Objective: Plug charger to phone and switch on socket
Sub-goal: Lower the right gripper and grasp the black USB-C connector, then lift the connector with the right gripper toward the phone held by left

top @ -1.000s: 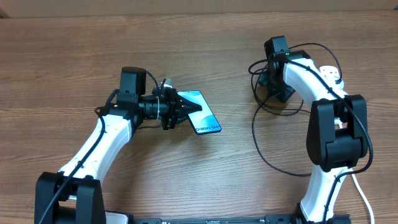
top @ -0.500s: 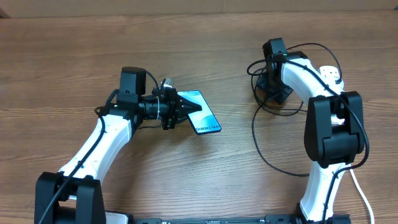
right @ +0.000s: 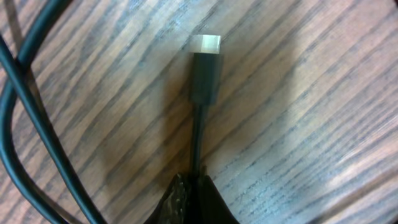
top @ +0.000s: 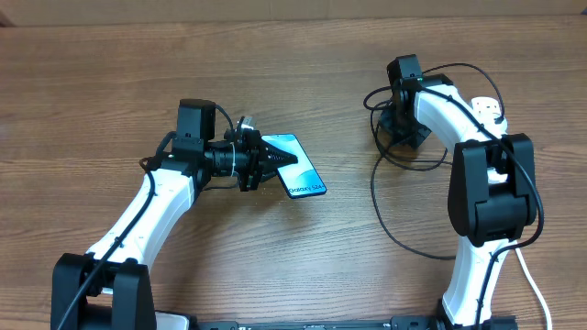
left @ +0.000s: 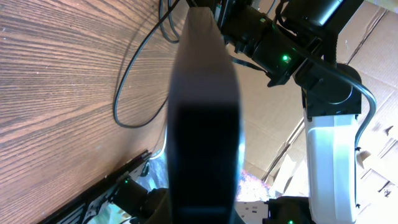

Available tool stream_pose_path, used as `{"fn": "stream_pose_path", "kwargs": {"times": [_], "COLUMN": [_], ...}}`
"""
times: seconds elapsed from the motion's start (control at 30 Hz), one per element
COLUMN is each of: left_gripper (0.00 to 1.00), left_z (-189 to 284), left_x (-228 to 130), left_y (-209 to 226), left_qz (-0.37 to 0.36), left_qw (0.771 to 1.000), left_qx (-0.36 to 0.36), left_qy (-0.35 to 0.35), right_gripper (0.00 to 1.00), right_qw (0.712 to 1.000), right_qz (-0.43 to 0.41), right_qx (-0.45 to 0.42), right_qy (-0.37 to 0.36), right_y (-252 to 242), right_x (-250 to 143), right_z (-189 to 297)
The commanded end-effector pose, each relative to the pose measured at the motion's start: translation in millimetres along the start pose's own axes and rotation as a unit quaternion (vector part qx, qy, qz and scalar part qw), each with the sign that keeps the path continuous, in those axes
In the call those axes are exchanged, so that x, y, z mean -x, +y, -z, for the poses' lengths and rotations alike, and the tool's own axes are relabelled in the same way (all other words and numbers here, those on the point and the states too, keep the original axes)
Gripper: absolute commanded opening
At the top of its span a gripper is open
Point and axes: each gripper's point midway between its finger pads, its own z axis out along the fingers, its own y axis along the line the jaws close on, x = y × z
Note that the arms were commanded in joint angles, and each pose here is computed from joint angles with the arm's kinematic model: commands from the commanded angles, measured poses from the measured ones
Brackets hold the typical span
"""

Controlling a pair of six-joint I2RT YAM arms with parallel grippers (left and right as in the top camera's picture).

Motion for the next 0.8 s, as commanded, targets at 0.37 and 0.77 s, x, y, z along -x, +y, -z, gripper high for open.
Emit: {"fn": "stream_pose_path", "kwargs": {"times": [0.37, 0.77], "left_gripper": [0.04, 0.04], "left_z": [13, 102], "left_x": [-17, 16], "left_y": [-25, -37], "left_qz": [-0.089, -0.122], "left_qw": [0.994, 0.981], "left_qx": [-0.049, -0.151], "left_qy": [0.047, 0.001], "right_gripper": [0.04, 0.04], "right_qw": [0.997, 0.925], "right_qz": [0.082, 0.301], "right_qx": [0.015, 0.181], "right_qy": [-0.003, 0.142], "right_y": [20, 77], "right_x": [25, -100], "right_z": [70, 146]}}
